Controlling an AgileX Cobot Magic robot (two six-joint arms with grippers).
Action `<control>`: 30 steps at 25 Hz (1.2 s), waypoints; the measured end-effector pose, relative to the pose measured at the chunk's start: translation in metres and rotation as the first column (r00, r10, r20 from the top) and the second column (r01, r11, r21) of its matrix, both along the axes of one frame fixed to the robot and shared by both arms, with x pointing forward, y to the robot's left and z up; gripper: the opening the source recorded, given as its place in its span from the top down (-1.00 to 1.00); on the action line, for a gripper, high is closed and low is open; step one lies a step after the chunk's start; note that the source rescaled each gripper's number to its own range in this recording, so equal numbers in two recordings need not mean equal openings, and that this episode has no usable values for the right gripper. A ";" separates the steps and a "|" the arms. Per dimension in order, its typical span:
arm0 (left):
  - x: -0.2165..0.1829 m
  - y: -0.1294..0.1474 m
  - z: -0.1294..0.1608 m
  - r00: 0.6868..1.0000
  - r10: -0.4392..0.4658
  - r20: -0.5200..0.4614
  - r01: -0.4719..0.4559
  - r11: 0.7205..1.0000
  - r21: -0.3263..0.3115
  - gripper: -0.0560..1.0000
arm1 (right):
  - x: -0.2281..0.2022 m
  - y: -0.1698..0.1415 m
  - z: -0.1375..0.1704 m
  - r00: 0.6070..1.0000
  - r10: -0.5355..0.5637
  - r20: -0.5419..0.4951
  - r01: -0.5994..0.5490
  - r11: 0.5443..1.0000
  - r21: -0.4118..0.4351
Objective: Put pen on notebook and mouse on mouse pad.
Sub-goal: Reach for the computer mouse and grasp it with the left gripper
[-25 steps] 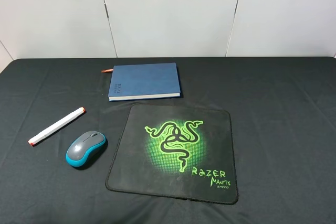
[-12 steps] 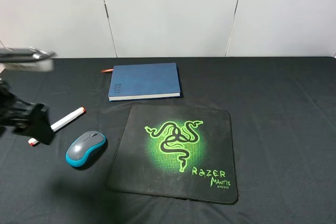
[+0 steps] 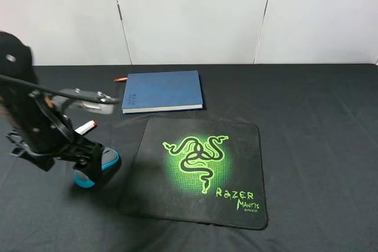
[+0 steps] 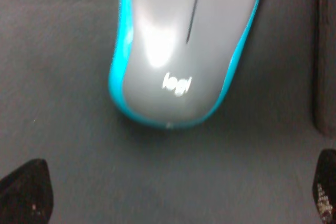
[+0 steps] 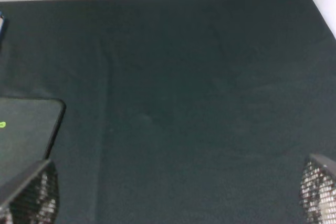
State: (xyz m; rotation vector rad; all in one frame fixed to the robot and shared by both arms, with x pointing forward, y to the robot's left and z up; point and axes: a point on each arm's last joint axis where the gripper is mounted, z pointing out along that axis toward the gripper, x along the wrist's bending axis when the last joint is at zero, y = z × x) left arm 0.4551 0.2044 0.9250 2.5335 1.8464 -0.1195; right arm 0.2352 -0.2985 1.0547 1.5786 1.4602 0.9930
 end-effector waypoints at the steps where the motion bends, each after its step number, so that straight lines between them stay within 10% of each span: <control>1: 0.001 -0.002 -0.005 1.000 -0.005 -0.004 0.005 1.000 0.004 -0.97 | 0.000 0.000 0.000 1.000 0.000 0.000 0.000 1.000 0.000; 21: 0.027 -0.009 -0.041 0.987 -0.070 0.142 0.068 0.998 0.019 -0.91 | 0.000 0.000 0.000 1.000 0.000 0.000 0.000 1.000 0.000; 30: 0.027 -0.009 -0.041 0.987 -0.068 0.143 0.066 0.998 0.017 -0.19 | 0.000 0.000 0.000 1.000 0.000 0.000 0.000 1.000 0.000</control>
